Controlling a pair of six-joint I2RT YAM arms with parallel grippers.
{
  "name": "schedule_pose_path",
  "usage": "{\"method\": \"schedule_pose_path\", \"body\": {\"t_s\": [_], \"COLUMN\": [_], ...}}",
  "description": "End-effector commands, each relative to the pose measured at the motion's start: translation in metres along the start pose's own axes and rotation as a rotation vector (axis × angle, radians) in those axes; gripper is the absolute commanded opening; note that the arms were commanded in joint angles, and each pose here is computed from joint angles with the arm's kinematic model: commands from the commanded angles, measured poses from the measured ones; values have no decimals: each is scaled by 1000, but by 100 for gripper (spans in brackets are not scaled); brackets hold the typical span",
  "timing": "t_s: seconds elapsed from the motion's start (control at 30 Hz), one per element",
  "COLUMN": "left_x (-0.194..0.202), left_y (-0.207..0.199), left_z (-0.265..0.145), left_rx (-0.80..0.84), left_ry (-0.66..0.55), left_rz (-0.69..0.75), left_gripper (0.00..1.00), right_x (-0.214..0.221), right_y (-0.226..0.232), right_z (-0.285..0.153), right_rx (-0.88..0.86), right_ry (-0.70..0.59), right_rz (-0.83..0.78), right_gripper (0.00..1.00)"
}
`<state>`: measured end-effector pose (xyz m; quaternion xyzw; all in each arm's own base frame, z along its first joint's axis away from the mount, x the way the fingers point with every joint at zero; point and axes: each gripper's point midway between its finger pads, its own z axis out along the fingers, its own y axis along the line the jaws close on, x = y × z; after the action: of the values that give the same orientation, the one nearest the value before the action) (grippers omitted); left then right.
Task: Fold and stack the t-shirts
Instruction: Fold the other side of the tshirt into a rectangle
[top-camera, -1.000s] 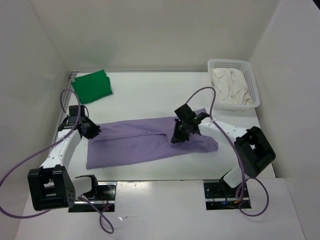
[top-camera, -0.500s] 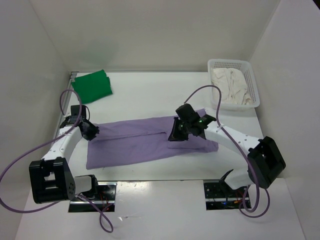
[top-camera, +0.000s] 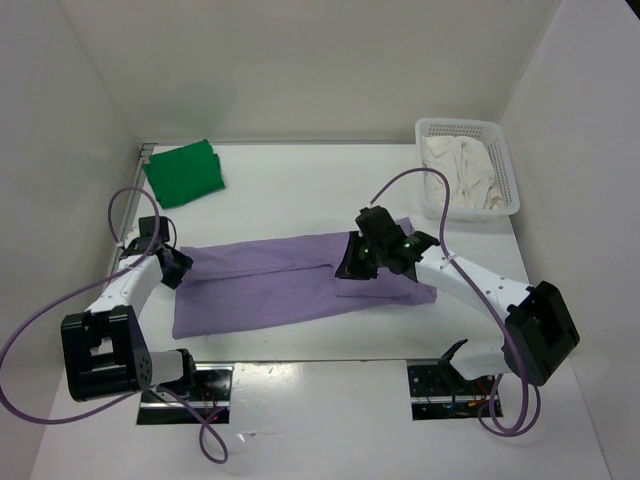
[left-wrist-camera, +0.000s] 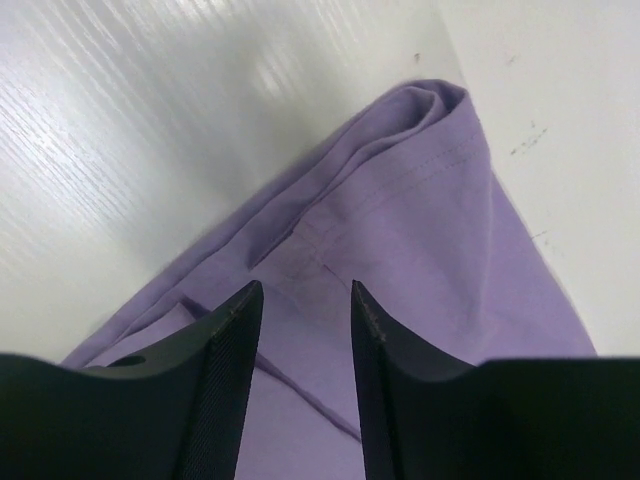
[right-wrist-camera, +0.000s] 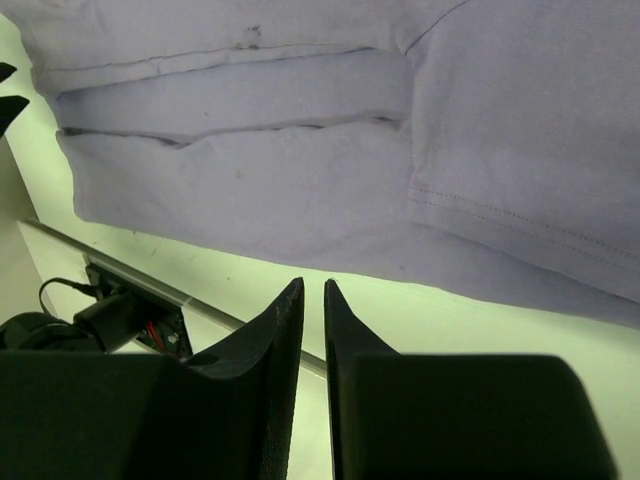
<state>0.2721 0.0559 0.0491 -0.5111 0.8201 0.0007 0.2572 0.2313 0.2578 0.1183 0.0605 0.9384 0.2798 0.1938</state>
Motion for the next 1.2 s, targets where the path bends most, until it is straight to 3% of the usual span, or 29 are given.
{"method": "schedule_pose_path", "body": {"t_s": [0.0, 0.2, 0.4, 0.6, 0.73, 1.0, 1.07, 1.1, 1.17], "left_x": [2, 8, -3, -24, -21, -18, -13, -10, -13], "left_y": [3, 0, -5, -5, 20, 23, 25, 24, 24], "left_z": [11, 21, 9, -31, -36, -34, -31, -29, -31], "left_rx": [-11, -18, -5, -23, -150, -213, -221, -211, -210], "left_ry": [2, 44, 9, -41, -42, 0, 21, 31, 15], "left_rz": [-31, -26, -31, 42, 108, 99, 103, 102, 88], "left_gripper": [48, 43, 9, 0, 0, 0, 7, 22, 29], "right_x": [-7, -10, -11, -5, -6, -9, -12, -14, -19], "right_y": [10, 12, 11, 3, 0, 0, -1, -4, -1], "right_z": [-9, -10, -10, -2, 4, 7, 7, 7, 5], "right_rx": [-45, -51, -45, -22, -7, -8, -5, -1, -2], "right_ry": [-50, -57, -63, -43, -42, -55, -60, -65, -80], "right_rz": [-25, -36, -36, -32, -30, -31, -24, -26, -27], "right_gripper": [19, 19, 20, 20, 22, 29, 31, 32, 32]}}
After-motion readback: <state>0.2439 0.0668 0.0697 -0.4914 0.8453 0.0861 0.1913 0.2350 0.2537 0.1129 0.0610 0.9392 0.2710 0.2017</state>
